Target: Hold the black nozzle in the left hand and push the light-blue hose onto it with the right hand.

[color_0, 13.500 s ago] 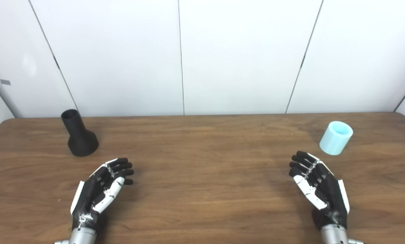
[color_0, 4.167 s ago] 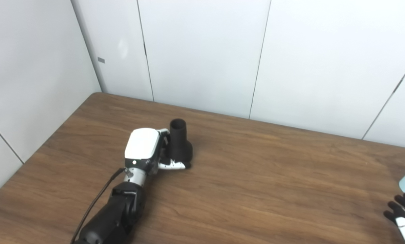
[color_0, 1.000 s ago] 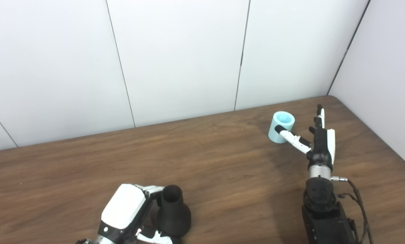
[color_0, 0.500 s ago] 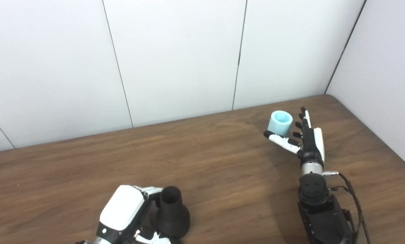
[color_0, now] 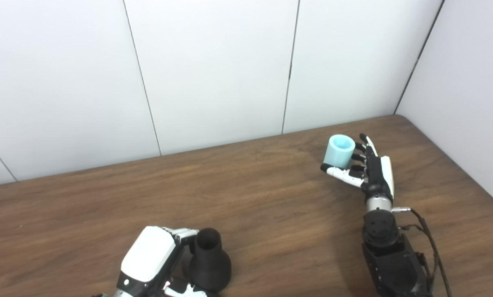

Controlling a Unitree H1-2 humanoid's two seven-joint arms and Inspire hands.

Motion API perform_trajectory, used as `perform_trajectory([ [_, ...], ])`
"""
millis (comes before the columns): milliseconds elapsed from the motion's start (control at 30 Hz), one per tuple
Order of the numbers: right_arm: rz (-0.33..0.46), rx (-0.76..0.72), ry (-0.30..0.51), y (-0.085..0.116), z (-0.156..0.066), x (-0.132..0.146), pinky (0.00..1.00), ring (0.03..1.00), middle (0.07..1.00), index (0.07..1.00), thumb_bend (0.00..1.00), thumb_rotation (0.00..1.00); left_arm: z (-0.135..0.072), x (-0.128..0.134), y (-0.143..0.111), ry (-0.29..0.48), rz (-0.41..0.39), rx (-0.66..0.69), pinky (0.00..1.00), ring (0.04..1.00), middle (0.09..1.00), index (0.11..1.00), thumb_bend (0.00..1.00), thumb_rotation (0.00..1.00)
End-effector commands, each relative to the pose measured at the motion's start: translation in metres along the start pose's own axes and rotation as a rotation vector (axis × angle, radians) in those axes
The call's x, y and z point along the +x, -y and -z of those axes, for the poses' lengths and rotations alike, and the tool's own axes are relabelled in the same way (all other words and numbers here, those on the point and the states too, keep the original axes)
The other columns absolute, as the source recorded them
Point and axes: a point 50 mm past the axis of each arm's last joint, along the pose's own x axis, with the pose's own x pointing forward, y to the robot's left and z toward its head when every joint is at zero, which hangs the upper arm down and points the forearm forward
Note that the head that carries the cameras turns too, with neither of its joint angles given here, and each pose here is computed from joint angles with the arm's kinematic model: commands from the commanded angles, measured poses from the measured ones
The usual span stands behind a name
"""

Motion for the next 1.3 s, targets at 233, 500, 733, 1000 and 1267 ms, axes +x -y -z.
perform_trajectory([
  [233, -0.005, 0.034, 0.083, -0.001, -0.019, 0.015, 0.78, 0.852, 0.866, 0.882, 0.93, 0.27, 0.0, -0.027, 0.02, 0.001, 0.079, -0.056, 0.14, 0.169, 0.471, 0.481, 0.53, 0.0],
  [500, -0.039, -0.023, 0.086, 0.001, -0.024, 0.018, 0.76, 0.845, 0.864, 0.879, 0.96, 0.28, -0.001, -0.026, 0.02, 0.032, 0.115, -0.069, 0.14, 0.175, 0.471, 0.481, 0.53, 0.0],
  [733, -0.067, -0.058, 0.077, 0.001, -0.029, 0.021, 0.76, 0.848, 0.873, 0.886, 0.99, 0.19, -0.003, -0.026, 0.019, 0.043, 0.121, -0.066, 0.13, 0.168, 0.471, 0.481, 0.53, 0.0],
  [1000, -0.033, -0.039, 0.078, -0.004, -0.033, 0.026, 0.72, 0.798, 0.816, 0.833, 0.96, 0.17, -0.004, -0.026, 0.019, 0.042, 0.119, -0.07, 0.13, 0.163, 0.471, 0.48, 0.53, 0.0],
  [1267, 0.035, -0.001, 0.083, -0.009, -0.033, 0.033, 0.65, 0.726, 0.738, 0.757, 0.93, 0.11, -0.005, -0.027, 0.018, 0.037, 0.12, -0.068, 0.13, 0.168, 0.471, 0.481, 0.53, 0.0],
])
